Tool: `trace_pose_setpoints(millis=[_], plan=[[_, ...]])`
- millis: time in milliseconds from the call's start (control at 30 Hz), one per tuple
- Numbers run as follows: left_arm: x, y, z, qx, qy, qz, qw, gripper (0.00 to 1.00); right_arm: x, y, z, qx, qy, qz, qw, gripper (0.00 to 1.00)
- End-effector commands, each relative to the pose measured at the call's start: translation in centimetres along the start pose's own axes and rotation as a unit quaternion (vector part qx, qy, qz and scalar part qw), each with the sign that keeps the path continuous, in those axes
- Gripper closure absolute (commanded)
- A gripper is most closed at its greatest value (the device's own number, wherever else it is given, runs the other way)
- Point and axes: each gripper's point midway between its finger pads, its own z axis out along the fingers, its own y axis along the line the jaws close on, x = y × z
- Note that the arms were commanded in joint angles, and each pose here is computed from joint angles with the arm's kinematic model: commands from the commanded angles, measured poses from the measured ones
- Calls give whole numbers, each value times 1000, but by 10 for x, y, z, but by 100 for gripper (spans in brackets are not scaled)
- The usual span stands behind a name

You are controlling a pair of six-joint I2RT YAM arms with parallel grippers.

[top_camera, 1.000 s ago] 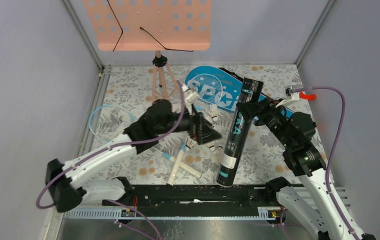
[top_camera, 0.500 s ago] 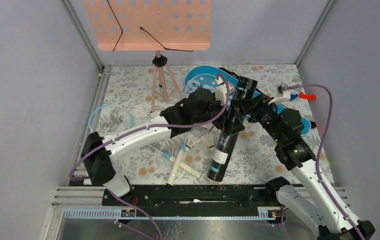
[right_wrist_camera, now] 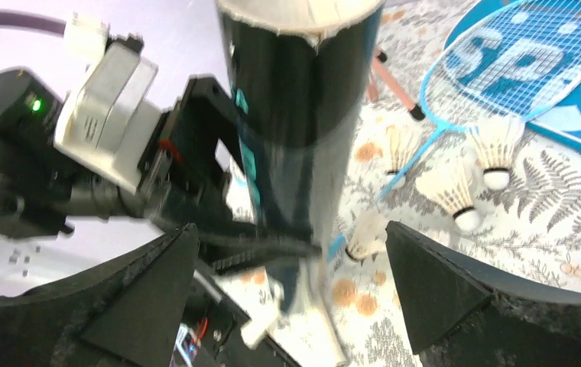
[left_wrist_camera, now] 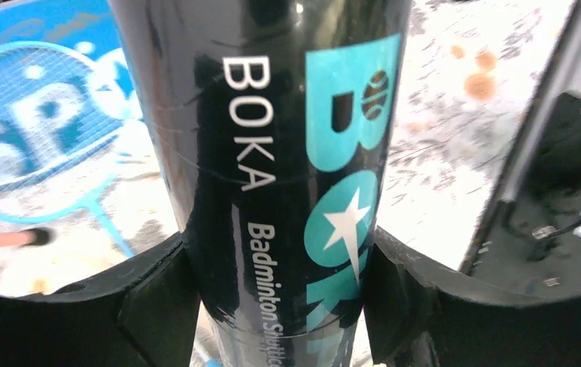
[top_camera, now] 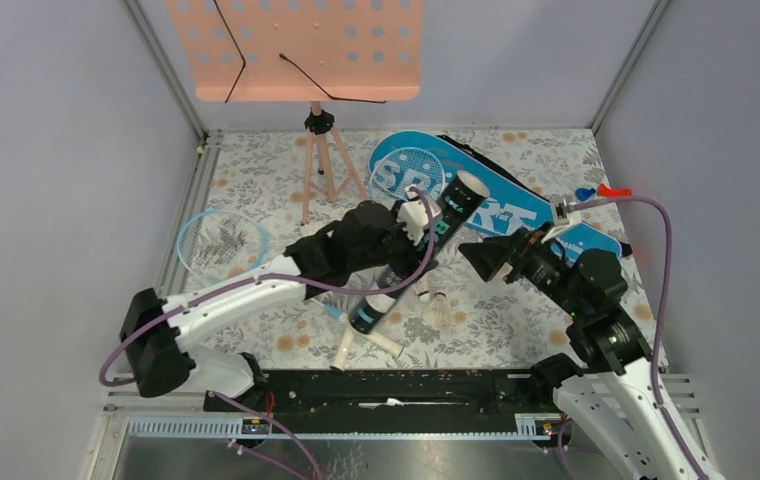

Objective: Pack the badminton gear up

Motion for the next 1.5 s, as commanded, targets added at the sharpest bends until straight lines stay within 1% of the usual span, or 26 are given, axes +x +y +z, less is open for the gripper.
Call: trace_pose_setpoints(millis=[0,33,67,167,233,300,367,467,567,600,633,667,733,833,967,1100,1167,1200,1300,1467], plan=[[-24,45,-45,-105,-48,169,979,72,15,25,-38,-51,42,-45,997,0],[-20,49,-51,-112,-41,196,973,72,12,27,-45,-51,32,-54,997,0],[-16,54,-57,-121,-30,217,968,76,10,29,-52,-52,24,-62,996,0],[-6,61,-70,-132,-1,256,958,78,5,41,-69,-70,13,-83,994,0],[4,59,-73,-115,21,285,951,78,3,54,-76,-96,17,-101,990,0],[9,56,-75,-100,33,298,949,79,-2,66,-80,-115,17,-107,987,0],[18,47,-74,-66,49,306,949,79,-9,79,-83,-138,15,-117,983,0],[30,32,-73,-10,60,326,943,79,-14,86,-78,-148,23,-116,982,4],[35,30,-73,-1,63,336,940,79,-10,82,-65,-143,45,-98,984,11],[37,29,-73,3,64,338,939,79,-8,81,-61,-143,53,-90,984,16],[37,28,-73,7,63,340,938,79,-4,81,-57,-148,64,-85,983,26],[37,25,-72,16,61,343,937,79,-2,82,-54,-154,74,-79,982,33],[39,21,-72,29,59,347,936,78,4,83,-46,-166,97,-64,979,38],[38,18,-72,36,56,349,935,78,13,87,-39,-186,132,-48,972,44],[40,20,-71,31,61,348,935,78,23,78,-30,-173,166,-35,970,47],[41,21,-68,28,66,344,936,77,31,70,-24,-163,183,-24,969,52],[39,23,-67,23,67,340,938,76,34,69,-23,-163,189,-20,968,59],[38,23,-66,21,68,339,938,76,35,68,-23,-162,192,-18,968,61],[38,22,-65,20,69,335,939,76,39,60,-21,-142,200,-13,969,64],[36,17,-64,26,65,334,940,76,44,54,-19,-130,210,-6,969,69]])
